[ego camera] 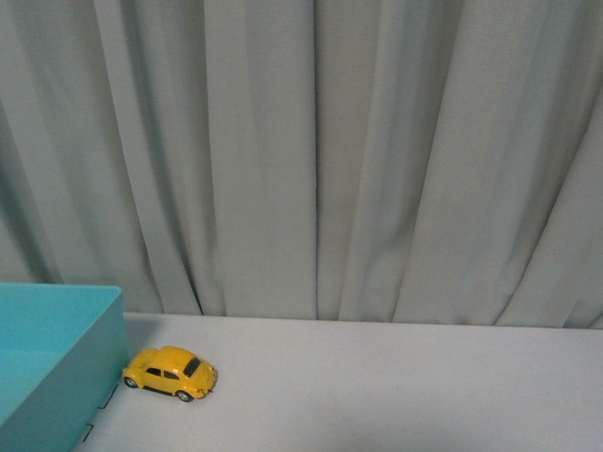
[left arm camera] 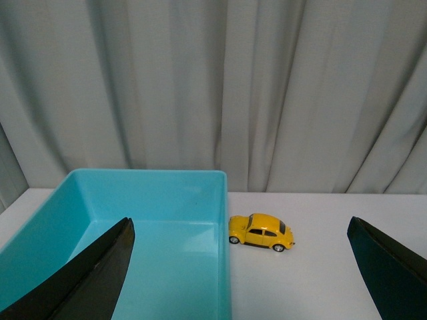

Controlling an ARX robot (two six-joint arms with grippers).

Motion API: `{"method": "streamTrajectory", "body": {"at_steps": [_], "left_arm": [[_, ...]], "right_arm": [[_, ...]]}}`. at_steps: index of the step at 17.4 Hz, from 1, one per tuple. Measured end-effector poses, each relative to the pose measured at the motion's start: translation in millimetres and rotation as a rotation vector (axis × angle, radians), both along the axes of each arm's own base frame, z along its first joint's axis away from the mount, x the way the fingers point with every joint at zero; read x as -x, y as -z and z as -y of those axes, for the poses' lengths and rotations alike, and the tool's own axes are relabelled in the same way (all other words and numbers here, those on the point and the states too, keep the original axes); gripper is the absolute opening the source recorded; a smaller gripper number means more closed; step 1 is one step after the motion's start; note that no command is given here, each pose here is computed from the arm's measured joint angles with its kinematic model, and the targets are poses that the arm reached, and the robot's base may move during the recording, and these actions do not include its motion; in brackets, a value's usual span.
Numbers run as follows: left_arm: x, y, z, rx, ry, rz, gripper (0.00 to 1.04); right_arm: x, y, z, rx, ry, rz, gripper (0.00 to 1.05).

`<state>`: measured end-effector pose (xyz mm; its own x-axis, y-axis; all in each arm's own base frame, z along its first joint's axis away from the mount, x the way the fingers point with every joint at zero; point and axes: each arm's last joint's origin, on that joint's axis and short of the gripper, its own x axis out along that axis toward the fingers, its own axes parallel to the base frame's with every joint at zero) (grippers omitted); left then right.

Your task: Wind up and store yellow beetle toy

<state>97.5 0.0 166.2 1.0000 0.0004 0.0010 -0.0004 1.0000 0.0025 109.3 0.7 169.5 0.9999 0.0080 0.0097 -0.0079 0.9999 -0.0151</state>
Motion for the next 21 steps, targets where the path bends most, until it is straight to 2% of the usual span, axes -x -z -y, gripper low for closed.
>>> {"method": "streamTrajectory", "body": {"at_steps": [2, 3, 5, 9, 11, 13, 15, 16, 19, 20, 21], "left_arm": [[0, 0, 0, 0.0, 0.0, 0.0, 0.98], [0, 0, 0, 0.0, 0.0, 0.0, 0.98], [0, 0, 0, 0.0, 0.0, 0.0, 0.98], [0, 0, 0, 0.0, 0.0, 0.0, 0.98], [0, 0, 0, 0.0, 0.0, 0.0, 0.98], [0, 0, 0, 0.0, 0.0, 0.0, 0.98], [0, 0, 0, 0.0, 0.0, 0.0, 0.98], [0, 0, 0, 0.0, 0.0, 0.0, 0.98], [0, 0, 0, 0.0, 0.0, 0.0, 0.98], [0, 0, 0, 0.0, 0.0, 0.0, 0.98], [0, 0, 0, 0.0, 0.0, 0.0, 0.98]], "right_arm": [[2, 0, 0, 0.0, 0.0, 0.001, 0.02], [7, 6, 0, 0.0, -0.001, -0.048, 0.02], [12, 1, 0, 0.0, 0.001, 0.011, 0.02], [12, 3, 0, 0.0, 0.003, -0.005, 0.02], [12, 3, 0, 0.0, 0.003, -0.005, 0.17], [12, 3, 0, 0.0, 0.003, -0.005, 0.38], [12, 3, 0, 0.0, 0.003, -0.005, 0.54], [12, 3, 0, 0.0, 0.003, -0.005, 0.69], [12, 3, 0, 0.0, 0.003, -0.005, 0.97], [12, 3, 0, -0.001, 0.003, -0.005, 1.0], [12, 3, 0, 0.0, 0.003, -0.005, 0.97]]}}
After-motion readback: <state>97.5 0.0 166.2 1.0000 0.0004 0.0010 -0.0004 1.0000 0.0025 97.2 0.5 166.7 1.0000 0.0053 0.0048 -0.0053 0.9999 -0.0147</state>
